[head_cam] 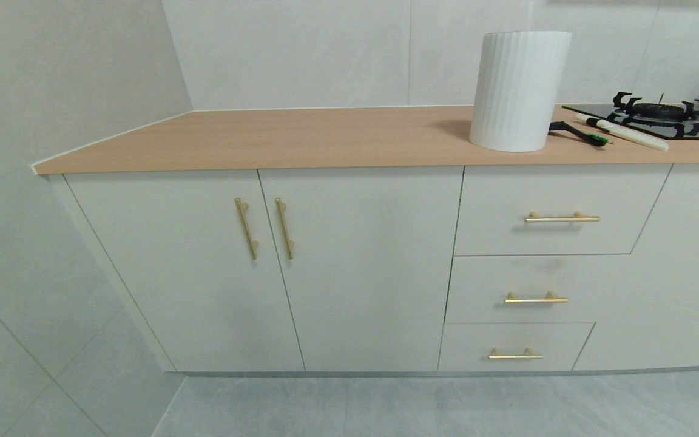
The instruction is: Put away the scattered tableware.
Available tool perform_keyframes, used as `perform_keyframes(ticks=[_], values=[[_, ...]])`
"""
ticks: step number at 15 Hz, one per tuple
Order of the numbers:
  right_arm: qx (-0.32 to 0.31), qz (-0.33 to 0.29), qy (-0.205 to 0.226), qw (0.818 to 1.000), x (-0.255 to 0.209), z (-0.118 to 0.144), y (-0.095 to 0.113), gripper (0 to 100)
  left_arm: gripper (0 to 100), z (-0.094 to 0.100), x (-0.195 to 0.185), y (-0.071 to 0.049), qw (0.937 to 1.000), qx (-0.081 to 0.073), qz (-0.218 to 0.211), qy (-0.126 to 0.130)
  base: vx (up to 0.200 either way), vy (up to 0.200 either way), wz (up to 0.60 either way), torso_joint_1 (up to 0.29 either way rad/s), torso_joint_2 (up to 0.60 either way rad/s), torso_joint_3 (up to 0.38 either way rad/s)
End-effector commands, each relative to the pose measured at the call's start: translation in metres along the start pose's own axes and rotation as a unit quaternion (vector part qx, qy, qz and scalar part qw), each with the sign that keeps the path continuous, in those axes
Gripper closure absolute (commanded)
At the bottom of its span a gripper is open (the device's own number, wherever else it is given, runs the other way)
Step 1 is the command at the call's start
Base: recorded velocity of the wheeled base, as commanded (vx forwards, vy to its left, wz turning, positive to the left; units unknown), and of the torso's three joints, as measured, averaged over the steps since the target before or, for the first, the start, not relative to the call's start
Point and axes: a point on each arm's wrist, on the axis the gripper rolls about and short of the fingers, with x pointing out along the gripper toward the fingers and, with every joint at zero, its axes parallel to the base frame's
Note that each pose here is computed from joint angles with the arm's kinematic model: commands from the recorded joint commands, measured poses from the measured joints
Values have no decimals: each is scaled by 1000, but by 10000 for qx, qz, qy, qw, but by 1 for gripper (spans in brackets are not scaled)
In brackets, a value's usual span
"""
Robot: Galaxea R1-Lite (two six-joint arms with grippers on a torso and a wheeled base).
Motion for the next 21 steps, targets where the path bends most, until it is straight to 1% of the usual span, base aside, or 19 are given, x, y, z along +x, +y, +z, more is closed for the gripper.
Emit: perform_keyframes(ticks=[1, 5, 13, 21], values=[[-1, 3, 11, 10000, 0, 0, 0, 0, 0, 0, 0, 0, 10000, -4, 4, 2, 0, -200, 0, 2, 2, 2], [-1, 3, 11, 10000, 0, 0, 0, 0, 0, 0, 0, 0, 10000, -4, 4, 2, 0, -200, 0, 0, 0, 1], [7, 3, 11, 10000, 0, 0, 0, 0, 0, 0, 0, 0, 10000, -4, 4, 2, 0, 0, 0, 0, 0, 0], [-1, 3, 11, 10000, 0, 0, 0, 0, 0, 0, 0, 0, 10000, -4, 4, 2, 200, 0, 0, 2, 1, 2]])
